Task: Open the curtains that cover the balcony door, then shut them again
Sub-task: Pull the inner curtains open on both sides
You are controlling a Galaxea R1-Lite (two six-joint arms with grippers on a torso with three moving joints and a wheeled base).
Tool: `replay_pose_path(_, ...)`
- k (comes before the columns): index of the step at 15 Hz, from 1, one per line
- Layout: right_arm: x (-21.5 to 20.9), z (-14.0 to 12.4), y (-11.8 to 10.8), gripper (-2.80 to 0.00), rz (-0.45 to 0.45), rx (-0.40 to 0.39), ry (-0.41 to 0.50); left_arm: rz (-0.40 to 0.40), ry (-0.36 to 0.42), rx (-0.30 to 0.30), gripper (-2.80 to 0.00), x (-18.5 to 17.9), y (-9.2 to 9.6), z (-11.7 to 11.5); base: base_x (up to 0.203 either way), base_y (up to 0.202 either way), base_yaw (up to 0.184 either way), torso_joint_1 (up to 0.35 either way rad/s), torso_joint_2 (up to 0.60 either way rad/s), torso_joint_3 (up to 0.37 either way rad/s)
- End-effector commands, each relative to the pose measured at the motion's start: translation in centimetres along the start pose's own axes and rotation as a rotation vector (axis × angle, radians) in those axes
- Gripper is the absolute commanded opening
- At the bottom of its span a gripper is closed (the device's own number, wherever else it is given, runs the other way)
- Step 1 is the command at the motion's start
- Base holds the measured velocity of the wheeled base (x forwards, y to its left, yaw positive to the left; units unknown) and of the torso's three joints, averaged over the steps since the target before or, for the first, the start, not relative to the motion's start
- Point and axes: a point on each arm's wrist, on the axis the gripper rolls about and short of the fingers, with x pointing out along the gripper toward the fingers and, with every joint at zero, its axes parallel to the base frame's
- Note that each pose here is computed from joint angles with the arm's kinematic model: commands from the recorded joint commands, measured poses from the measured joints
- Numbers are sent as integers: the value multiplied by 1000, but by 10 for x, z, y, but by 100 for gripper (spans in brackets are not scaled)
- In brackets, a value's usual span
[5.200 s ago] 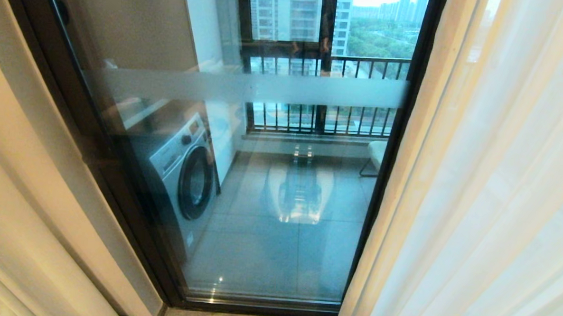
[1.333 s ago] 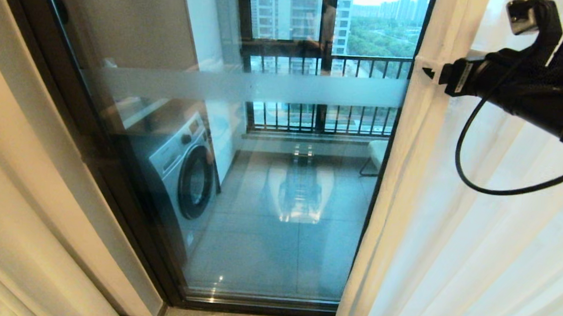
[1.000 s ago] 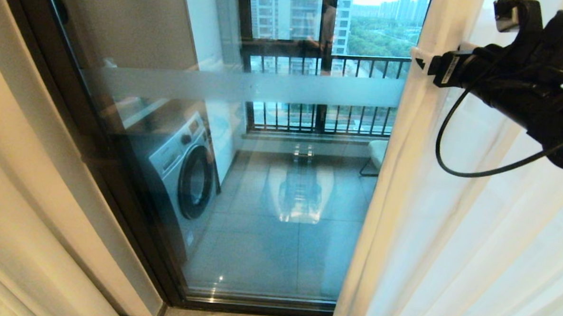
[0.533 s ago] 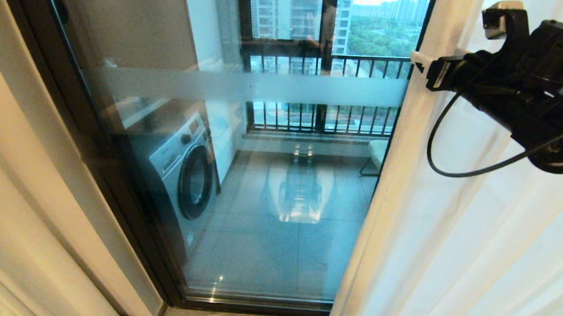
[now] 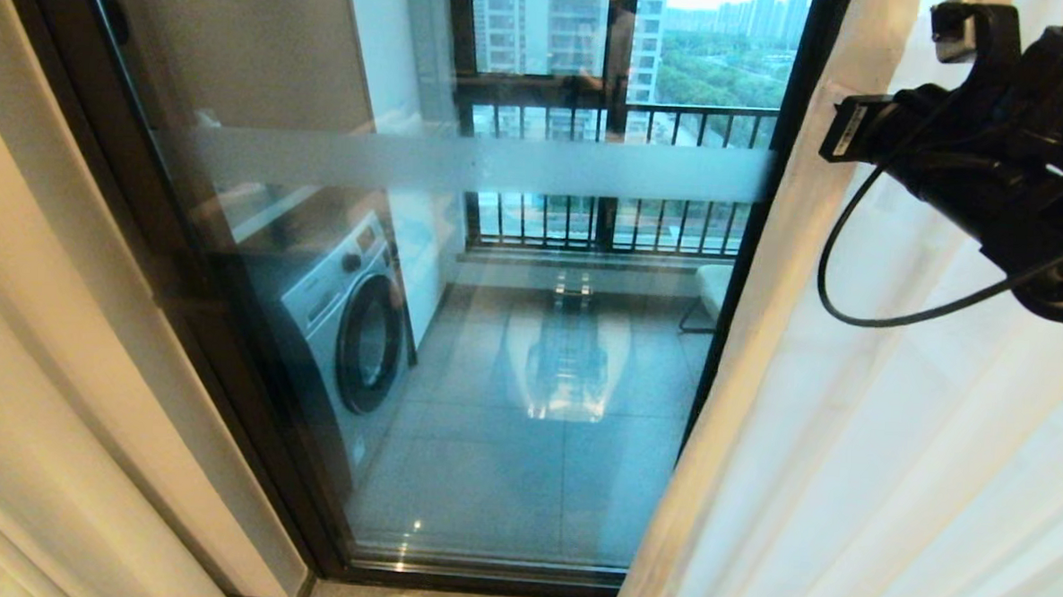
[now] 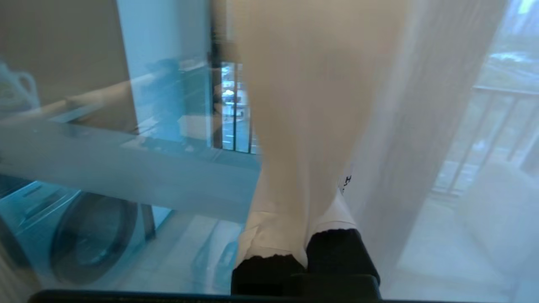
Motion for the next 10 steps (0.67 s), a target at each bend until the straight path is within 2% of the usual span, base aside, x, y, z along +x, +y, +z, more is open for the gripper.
replay_pose_path(1,-5,11,-7,-280,-18,-5,-27,3,0,0,-280,0,0,0,0,0,0,0,0,0)
replay_pose_path(6,-13,24,-22,-280,-90,-52,-50,0,0,2,-280,0,0,0,0,0,0,0,0,0)
replay_pose_path(10,-25,38,-25,-280,-135,-56,-67,0,0,0,-280,0,0,0,0,0,0,0,0,0)
